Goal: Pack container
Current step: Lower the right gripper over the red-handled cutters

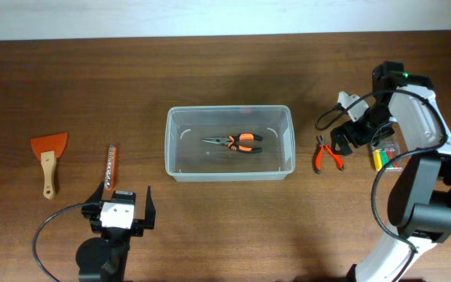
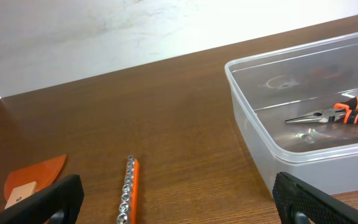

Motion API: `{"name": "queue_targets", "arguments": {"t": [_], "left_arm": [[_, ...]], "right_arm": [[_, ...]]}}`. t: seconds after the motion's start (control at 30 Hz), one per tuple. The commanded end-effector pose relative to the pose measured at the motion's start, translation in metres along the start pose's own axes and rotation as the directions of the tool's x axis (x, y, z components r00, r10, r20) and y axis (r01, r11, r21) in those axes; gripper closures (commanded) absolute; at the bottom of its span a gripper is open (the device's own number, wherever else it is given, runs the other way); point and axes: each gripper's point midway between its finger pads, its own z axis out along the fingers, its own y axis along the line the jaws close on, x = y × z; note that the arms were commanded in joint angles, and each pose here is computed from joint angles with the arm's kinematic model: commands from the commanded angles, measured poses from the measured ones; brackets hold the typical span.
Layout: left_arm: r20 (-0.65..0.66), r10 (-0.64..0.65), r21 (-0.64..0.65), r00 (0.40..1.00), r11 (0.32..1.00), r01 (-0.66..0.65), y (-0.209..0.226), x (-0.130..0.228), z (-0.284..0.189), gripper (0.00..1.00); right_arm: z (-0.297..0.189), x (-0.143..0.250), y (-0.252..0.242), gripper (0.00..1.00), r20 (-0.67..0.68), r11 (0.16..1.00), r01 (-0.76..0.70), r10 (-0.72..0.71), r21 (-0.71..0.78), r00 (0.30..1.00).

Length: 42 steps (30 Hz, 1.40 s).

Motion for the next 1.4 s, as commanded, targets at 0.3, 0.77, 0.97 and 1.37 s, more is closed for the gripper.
{"name": "queue_targets", "arguments": {"t": [0.3,0.77,0.97,1.37], "left_arm": [[0.004,-0.006,0.005,1.000,1.000,0.006,-0.001,0.001,0.000,0.01],[0.004,-0.006,0.005,1.000,1.000,0.006,-0.001,0.001,0.000,0.01],[0.004,-0.006,0.005,1.000,1.000,0.006,-0.001,0.001,0.000,0.01],[0.004,-0.006,0.005,1.000,1.000,0.006,-0.001,0.001,0.000,0.01]], "right_arm": [[0.006,-0.006,0.001,0.01,-0.018,0.999,0.034,-0.034,0.039,0.999],[0.007,-0.007,-0.002,0.01,-0.023,0.998,0.036,-0.035,0.053,0.999],[0.019,-0.002,-0.001,0.01,-0.056,0.999,0.031,-0.030,0.030,0.998],[0.034,0.000,-0.003,0.01,-0.088,1.000,0.009,-0.008,0.014,0.996]]}}
